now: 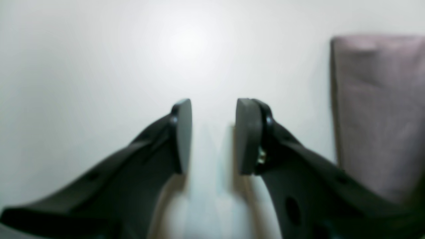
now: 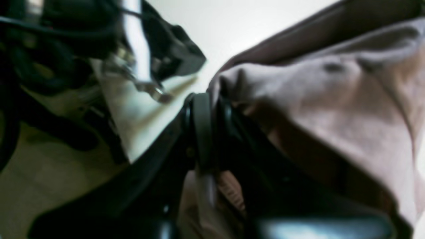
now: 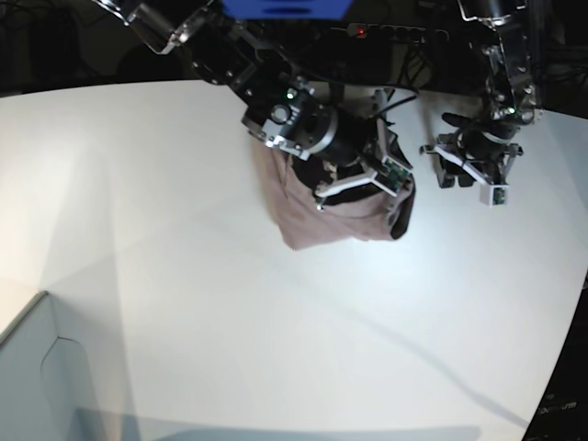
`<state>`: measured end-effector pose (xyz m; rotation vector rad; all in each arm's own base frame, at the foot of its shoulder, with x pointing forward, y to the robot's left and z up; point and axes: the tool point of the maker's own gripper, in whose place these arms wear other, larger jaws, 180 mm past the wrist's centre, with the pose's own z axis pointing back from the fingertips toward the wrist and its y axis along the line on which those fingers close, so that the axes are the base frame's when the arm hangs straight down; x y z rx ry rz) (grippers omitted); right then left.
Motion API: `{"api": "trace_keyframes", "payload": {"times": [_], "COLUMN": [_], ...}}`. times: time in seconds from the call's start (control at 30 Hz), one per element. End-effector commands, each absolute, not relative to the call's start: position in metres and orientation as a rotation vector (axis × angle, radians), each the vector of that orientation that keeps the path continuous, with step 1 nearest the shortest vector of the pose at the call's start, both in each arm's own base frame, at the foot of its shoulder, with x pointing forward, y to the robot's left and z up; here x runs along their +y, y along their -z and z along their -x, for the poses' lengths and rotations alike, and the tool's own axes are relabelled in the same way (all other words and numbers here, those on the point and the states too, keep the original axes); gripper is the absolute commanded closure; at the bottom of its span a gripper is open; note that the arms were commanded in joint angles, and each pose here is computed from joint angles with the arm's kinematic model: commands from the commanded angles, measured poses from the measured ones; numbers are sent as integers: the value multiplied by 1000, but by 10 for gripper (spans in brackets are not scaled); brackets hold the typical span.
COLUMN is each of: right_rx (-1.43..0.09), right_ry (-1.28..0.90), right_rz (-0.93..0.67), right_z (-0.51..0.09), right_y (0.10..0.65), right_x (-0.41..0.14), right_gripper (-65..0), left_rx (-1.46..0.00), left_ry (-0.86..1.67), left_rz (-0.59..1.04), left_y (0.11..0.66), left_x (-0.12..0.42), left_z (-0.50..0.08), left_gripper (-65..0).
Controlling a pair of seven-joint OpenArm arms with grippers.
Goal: Layout the t-shirt on the table in an organized manner, then fold the t-shirt properly
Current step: 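Lift the shirt end with the right gripper and fold it toward the left gripper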
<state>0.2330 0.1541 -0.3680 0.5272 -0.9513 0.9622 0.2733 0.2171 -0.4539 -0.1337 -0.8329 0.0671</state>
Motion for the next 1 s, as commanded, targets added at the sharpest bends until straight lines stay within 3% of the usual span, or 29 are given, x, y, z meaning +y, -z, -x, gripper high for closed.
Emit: {"api": "trace_keyframes", "payload": {"times": [0.0,0.4,0.67,0.97], "right_rx": [-1007,-886,-952,-1146], "right_ry": [-953,-979,-966,-753], "right_rz": [-559,-487,-513,-439], "right_z": [-244,-272,-270,-281], "right_y": [350,394,371,313], "right_x": [166,171,173,87], "right_gripper": [0,-6,-252,-289], "left_rx": [-896,-897,-913,-956], "left_ry": [-58,-130,-135,-151], "left_rz": [128,45,1,-38], "left_y": [438,434,424,406], "left_x": [223,267,285,300], "left_z": [-288,-272,-266,-268], "left_gripper": [-214,-214,-215,-216]}}
